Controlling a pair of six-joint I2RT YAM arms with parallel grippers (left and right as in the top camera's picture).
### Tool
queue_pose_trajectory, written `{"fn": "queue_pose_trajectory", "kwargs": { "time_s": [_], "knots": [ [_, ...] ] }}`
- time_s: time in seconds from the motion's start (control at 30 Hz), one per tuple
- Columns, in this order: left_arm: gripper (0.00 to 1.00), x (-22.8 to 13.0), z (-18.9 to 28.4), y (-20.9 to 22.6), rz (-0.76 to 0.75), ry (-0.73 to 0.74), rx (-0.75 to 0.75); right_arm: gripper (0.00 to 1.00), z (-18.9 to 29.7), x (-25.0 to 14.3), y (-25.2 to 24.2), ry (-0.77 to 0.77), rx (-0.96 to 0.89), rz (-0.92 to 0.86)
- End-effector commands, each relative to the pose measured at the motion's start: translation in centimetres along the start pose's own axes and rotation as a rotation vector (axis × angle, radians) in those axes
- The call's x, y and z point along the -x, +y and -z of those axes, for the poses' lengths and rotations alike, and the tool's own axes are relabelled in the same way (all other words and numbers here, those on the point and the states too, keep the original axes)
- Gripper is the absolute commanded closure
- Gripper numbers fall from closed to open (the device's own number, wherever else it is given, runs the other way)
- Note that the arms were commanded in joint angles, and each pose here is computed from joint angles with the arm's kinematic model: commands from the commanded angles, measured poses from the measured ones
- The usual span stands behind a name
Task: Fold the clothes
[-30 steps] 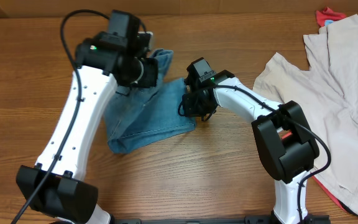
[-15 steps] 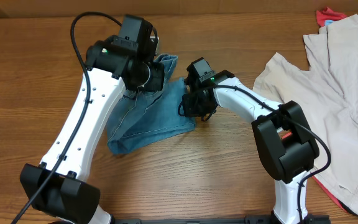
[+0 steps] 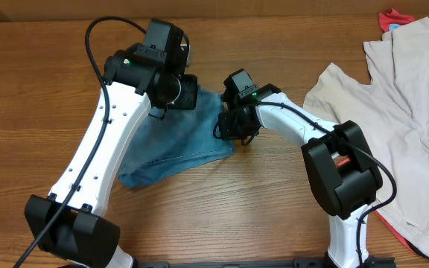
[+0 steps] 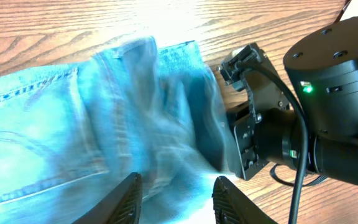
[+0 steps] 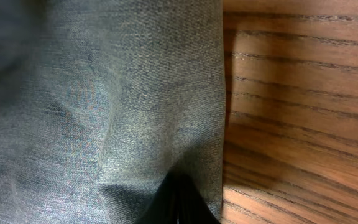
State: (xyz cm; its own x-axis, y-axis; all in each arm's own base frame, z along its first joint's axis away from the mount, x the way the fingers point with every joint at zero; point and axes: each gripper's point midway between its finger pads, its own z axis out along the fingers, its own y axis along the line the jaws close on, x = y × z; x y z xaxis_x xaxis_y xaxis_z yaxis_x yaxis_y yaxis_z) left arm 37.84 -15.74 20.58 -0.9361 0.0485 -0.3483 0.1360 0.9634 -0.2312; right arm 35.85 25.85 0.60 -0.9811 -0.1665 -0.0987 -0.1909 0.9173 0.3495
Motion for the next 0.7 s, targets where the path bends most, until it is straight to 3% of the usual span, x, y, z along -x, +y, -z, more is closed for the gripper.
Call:
{"fn": "queue_pose_trajectory", "kwargs": {
  "time_s": [0.0,0.47,0.67],
  "knots": [
    [0.59,0.1,0.1,-0.6,0.002,-0.008,-0.021,0.96,-1.7,-1.4,-0.4,0.054,-0.004,-0.010],
    [0.59,-0.2,0.1,0.2,0.004,-0.002,0.024,0.95,-0.5,-0.6,-1.0,0.045,-0.018,-0.032],
    [0.54,-0.8,0.3,2.3,0.005,0.016,0.139,0.67,5.8,2.5,-2.9,-0.004,-0.034,-0.121]
  ]
}}
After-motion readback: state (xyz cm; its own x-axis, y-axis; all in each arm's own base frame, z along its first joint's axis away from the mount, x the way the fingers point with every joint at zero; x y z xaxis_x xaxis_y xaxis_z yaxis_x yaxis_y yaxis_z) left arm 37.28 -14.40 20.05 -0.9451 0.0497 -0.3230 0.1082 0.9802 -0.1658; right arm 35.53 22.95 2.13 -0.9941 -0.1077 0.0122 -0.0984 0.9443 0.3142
